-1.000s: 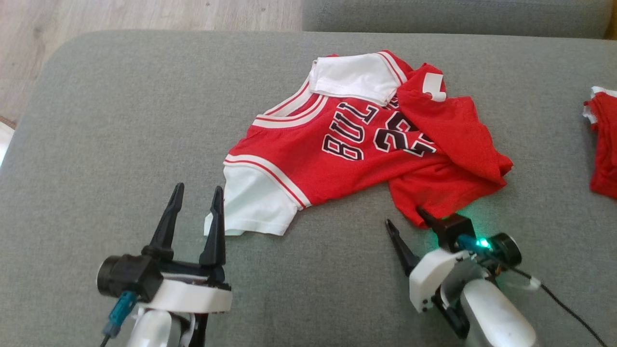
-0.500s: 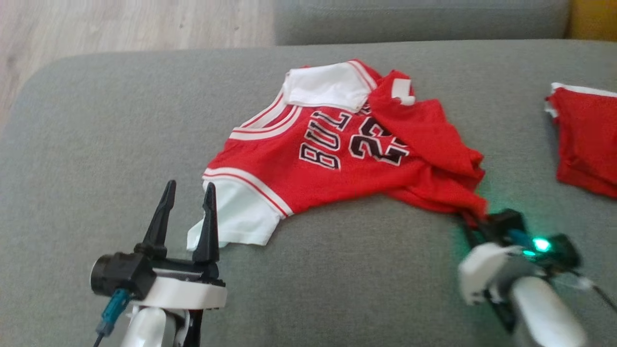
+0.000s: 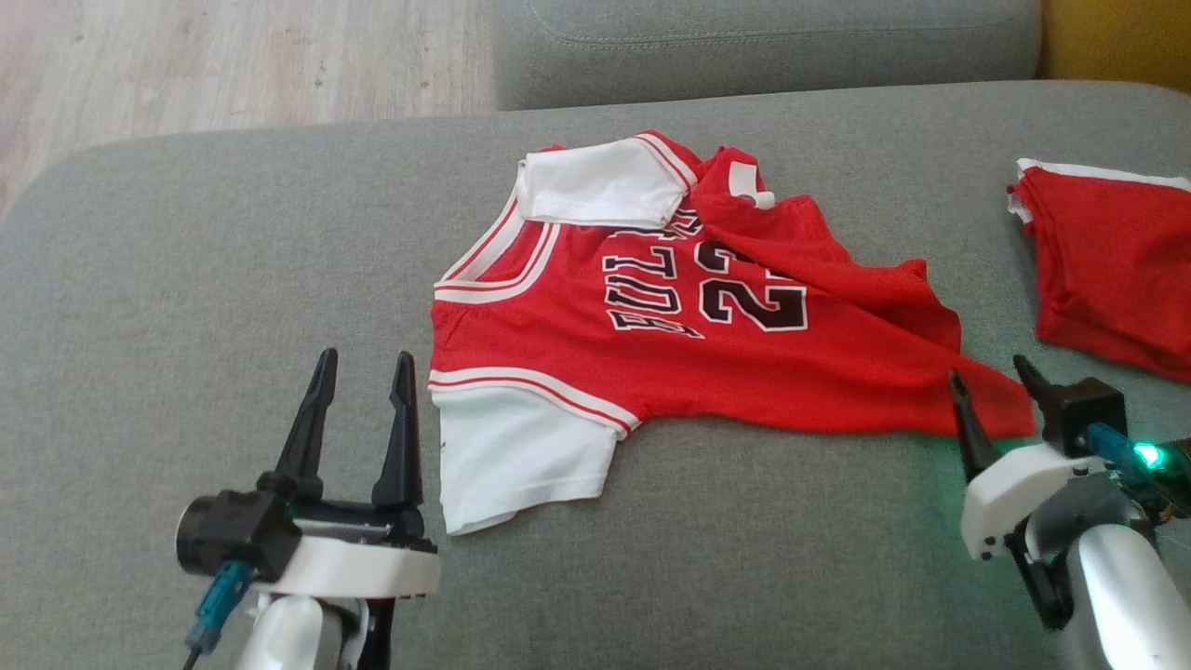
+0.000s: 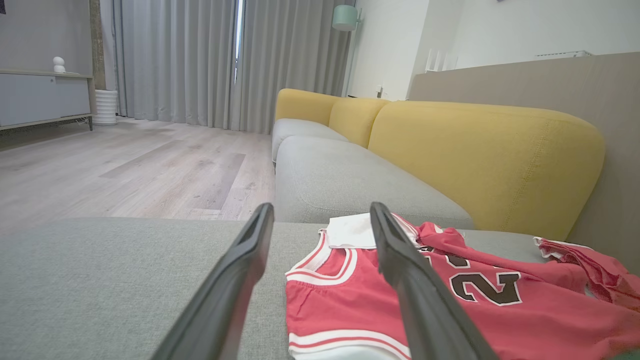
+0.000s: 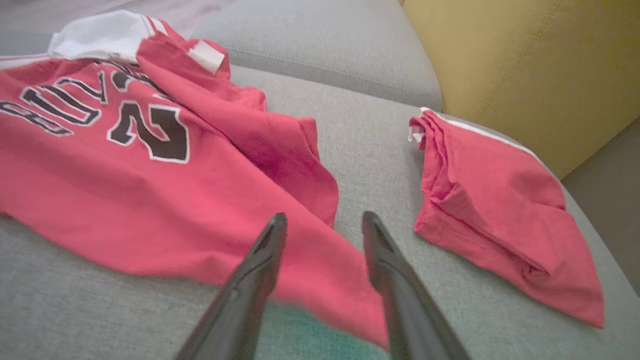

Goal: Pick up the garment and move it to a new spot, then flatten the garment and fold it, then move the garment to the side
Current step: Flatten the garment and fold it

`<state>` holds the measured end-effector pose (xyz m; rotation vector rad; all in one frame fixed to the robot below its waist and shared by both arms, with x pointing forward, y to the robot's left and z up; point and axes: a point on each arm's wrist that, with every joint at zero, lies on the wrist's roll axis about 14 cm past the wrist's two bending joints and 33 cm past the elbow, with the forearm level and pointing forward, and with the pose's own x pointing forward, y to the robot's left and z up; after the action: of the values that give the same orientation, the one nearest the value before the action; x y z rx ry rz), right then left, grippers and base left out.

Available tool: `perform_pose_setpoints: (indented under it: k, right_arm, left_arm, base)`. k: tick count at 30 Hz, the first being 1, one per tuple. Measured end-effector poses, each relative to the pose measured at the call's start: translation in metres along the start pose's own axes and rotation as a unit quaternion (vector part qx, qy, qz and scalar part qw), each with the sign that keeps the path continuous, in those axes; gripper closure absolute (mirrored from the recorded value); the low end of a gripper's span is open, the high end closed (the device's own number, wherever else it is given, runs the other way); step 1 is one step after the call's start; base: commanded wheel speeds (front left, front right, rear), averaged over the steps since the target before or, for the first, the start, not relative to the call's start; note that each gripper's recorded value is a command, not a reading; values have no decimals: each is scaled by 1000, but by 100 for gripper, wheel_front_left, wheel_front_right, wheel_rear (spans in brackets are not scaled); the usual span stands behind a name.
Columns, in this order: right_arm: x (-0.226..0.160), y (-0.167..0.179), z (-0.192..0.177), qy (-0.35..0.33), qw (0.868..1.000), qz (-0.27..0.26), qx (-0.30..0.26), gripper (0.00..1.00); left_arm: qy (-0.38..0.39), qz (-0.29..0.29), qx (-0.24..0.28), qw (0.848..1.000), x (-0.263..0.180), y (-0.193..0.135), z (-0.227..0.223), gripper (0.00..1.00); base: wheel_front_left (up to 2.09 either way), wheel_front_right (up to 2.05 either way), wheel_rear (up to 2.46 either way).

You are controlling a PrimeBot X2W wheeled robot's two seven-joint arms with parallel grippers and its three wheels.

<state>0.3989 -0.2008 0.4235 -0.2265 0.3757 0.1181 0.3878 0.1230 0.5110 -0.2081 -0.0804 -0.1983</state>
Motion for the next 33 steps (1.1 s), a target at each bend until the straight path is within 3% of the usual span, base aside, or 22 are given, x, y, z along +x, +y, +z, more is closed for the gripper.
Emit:
perform_pose_setpoints:
  k: [6, 11, 21, 33]
  right_arm:
    - [-7, 7, 40, -86, 995, -5, 44, 0]
    - [-26, 7, 87, -199, 975, -14, 94, 0]
    - [-35, 20, 67, -198, 972, -9, 122, 0]
    - [-28, 27, 57, -187, 973, 0, 136, 0]
  left_arm:
    - [8, 1, -2, 1000, -3, 0, -5, 0]
    - [3, -4, -1, 1000, -3, -3, -2, 0]
    - [15, -18, -3, 1000, -9, -14, -9, 0]
    - [187, -21, -12, 982, -43, -19, -102, 0]
  base:
    - [0, 0, 0]
    - [0, 0, 0]
    - [0, 0, 0]
    - [0, 0, 0]
